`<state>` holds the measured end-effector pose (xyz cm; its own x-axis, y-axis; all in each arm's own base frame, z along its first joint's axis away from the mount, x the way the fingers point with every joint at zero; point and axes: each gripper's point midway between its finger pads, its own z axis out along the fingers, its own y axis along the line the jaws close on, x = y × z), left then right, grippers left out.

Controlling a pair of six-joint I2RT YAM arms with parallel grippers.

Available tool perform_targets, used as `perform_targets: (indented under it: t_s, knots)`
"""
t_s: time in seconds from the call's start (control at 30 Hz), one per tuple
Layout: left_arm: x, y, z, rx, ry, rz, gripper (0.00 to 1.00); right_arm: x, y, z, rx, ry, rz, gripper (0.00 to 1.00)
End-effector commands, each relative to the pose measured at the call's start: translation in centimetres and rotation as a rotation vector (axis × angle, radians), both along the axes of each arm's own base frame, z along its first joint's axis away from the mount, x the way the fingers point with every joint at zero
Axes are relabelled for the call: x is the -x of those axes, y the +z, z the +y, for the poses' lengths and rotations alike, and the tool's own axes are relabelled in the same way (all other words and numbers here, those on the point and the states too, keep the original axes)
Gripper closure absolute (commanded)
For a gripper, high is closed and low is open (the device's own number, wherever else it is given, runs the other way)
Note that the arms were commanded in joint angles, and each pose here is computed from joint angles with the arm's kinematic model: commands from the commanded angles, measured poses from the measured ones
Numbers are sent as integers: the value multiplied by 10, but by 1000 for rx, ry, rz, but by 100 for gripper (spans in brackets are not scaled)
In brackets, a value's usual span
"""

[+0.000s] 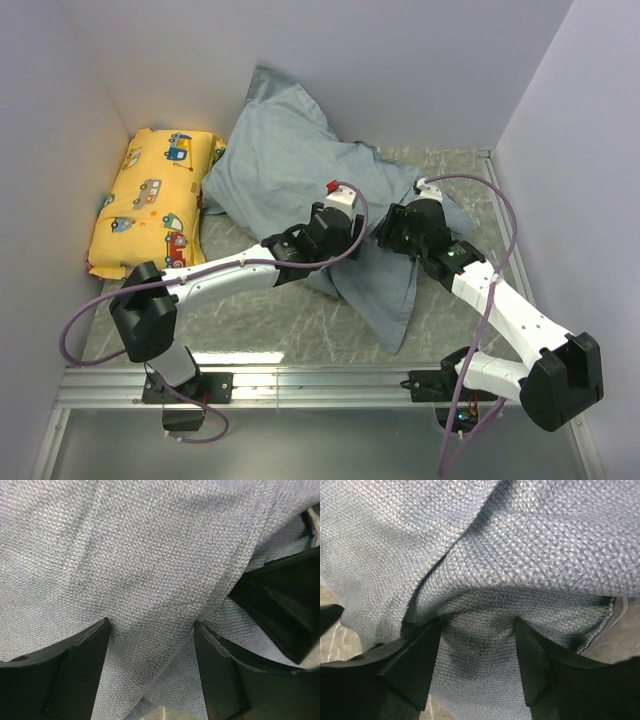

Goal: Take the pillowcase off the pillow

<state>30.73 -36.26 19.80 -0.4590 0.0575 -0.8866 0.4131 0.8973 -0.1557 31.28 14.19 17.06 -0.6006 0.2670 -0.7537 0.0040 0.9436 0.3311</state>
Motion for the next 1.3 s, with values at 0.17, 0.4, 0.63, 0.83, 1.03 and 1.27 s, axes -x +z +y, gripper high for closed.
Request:
perform_targets:
  t_s: [0.17,0.4,0.63,0.83,1.03,1.27]
  knots:
    - [-12,9,-8,7,12,-48,40,-8,17,0,-10,-23,-69,67]
    - [-23,7,-3,-4,46,-48,92,-6,24,-4,-2,-32,-80,89]
    - [-63,33,46,25,247,-68,100,-3,22,-16,35,-70,-75,95]
    - [-103,69,124,100,518,-114,100,0,17,-35,96,-151,-56,100]
    - [-137,45,196,153,712,-79,100,6,18,-56,147,-233,-37,100]
    - [-140,7,152,194,537,11,100,7,44,-42,100,-163,-84,97]
